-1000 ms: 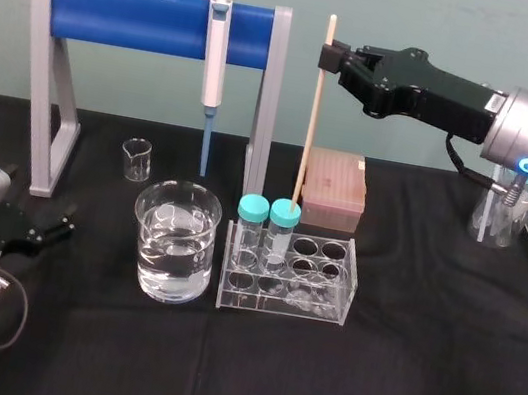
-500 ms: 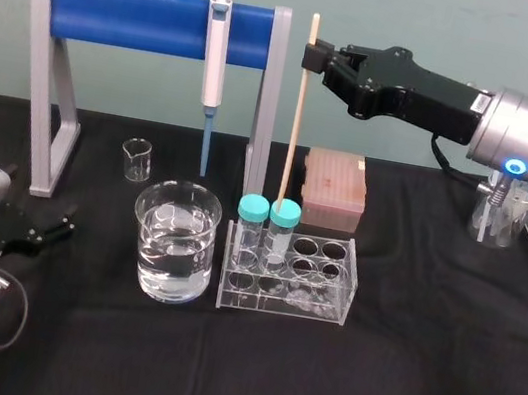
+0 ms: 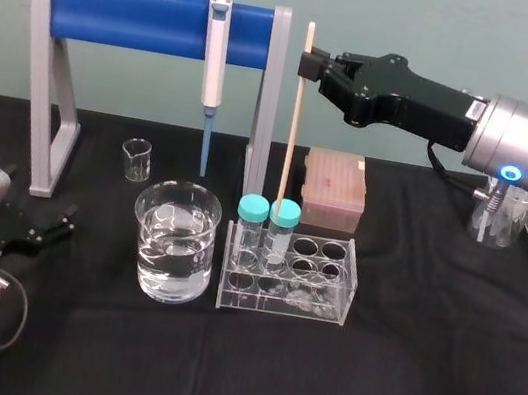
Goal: Hold the thermometer with one hand and immerse one end into the beaker, then reinsert it into the test tube rack.
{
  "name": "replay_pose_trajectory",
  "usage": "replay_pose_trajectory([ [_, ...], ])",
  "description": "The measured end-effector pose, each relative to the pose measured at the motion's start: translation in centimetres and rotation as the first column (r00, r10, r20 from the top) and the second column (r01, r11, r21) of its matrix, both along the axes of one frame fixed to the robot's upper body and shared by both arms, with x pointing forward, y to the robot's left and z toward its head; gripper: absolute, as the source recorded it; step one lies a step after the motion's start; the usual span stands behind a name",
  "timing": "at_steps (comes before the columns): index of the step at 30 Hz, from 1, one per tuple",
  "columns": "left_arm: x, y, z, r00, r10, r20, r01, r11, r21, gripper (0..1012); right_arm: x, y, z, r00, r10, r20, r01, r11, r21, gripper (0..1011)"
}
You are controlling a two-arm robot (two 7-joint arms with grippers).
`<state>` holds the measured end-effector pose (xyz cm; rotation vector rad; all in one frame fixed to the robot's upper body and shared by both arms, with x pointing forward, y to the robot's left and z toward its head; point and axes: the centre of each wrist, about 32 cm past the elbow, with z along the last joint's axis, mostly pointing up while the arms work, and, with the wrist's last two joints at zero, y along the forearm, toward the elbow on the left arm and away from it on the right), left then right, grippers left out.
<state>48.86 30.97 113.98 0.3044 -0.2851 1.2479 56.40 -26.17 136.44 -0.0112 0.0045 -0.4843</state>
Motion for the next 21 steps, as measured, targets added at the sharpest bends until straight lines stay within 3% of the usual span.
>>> replay_pose_trajectory([
  [21,0.00,0.00,0.00,1.0000,0.000,0.000,0.000,1.0000,0.000,1004,-0.37,-0.77,-0.45,1.000,-0.016,-0.011,0.016,1.000,0.001,55],
])
